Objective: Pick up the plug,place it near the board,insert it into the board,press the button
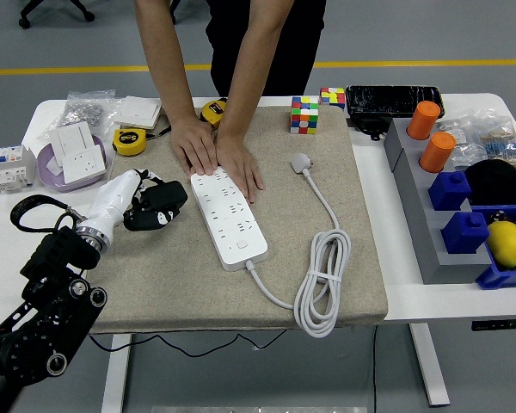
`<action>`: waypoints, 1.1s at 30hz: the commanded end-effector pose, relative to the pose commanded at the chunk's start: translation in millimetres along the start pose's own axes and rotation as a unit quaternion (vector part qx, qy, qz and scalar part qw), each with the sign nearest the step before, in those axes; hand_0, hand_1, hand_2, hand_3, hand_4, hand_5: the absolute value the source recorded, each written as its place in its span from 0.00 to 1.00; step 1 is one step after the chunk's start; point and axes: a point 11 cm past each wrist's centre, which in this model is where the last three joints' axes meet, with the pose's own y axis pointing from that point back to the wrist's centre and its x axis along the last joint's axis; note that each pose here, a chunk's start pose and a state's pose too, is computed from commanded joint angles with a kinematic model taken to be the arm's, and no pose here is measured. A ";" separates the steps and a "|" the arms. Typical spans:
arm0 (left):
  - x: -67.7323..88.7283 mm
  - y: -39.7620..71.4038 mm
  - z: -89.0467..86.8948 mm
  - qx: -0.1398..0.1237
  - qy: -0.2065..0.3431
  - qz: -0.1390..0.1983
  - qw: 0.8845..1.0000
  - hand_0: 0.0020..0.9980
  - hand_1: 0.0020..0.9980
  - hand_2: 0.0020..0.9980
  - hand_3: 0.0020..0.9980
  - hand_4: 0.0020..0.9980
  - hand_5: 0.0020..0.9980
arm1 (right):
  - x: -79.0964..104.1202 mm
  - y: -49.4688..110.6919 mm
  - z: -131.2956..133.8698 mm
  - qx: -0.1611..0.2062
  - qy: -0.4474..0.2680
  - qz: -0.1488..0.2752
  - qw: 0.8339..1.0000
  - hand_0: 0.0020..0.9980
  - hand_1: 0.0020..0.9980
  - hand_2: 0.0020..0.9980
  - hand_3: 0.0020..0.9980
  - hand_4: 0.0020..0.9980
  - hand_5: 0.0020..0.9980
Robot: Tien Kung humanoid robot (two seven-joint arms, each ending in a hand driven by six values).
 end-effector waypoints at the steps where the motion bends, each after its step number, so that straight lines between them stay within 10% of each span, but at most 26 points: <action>1: -2.7 0.5 -1.6 0.003 -0.001 -0.009 1.000 0.43 0.33 0.36 0.44 0.60 0.16 | 0.0 0.0 -0.7 0.001 0.000 0.000 1.000 0.86 0.73 0.73 0.77 1.00 0.91; 2: -5.4 1.0 -2.6 0.004 0.000 -0.017 1.000 0.43 0.33 0.36 0.44 0.60 0.16 | 0.0 0.0 -1.0 0.001 0.000 0.000 1.000 0.86 0.73 0.73 0.77 1.00 0.91; 3: -8.3 1.4 -3.3 0.005 0.002 -0.026 1.000 0.71 0.77 0.72 0.74 1.00 0.42 | 0.2 0.0 -1.1 0.002 0.001 0.000 1.000 0.86 0.73 0.73 0.77 1.00 0.91; 8: -13.3 1.5 -1.2 -0.001 0.014 -0.042 0.999 0.71 0.77 0.72 0.74 1.00 0.42 | 1.0 0.0 0.9 -0.001 0.002 0.001 1.000 0.86 0.73 0.73 0.77 1.00 0.91; 9: -13.3 1.5 -0.5 -0.003 0.019 -0.041 0.999 0.92 1.00 0.95 0.95 1.00 0.69 | 1.3 -0.1 1.6 -0.002 0.002 0.001 1.000 0.86 0.73 0.73 0.77 1.00 0.91; 14: -13.1 1.9 0.9 -0.013 0.038 -0.038 0.998 0.92 1.00 0.95 0.95 1.00 0.69 | 1.1 -0.1 2.4 -0.003 0.003 0.001 1.000 0.86 0.73 0.73 0.77 1.00 0.91; 15: -12.4 2.0 1.2 -0.015 0.042 -0.035 0.998 1.00 1.00 1.00 1.00 1.00 0.96 | 0.7 -0.1 2.4 -0.003 0.003 0.000 1.000 0.86 0.73 0.73 0.77 1.00 0.91; 22: 6.3 4.6 8.4 -0.048 0.105 0.042 0.992 1.00 1.00 1.00 1.00 1.00 1.00 | -0.4 0.0 1.9 -0.002 0.004 -0.001 1.000 0.86 0.73 0.73 0.77 1.00 0.91; 28: 32.9 18.7 15.7 -0.086 0.196 0.153 0.965 0.92 1.00 0.95 0.95 1.00 1.00 | -0.3 -0.1 2.5 -0.002 0.004 -0.001 1.000 0.86 0.73 0.73 0.77 1.00 0.91; 33: 38.9 35.9 18.9 -0.111 0.300 0.170 0.932 0.92 1.00 0.97 0.94 1.00 1.00 | -1.3 -0.1 3.8 -0.004 0.002 -0.002 1.000 0.86 0.73 0.73 0.77 1.00 0.91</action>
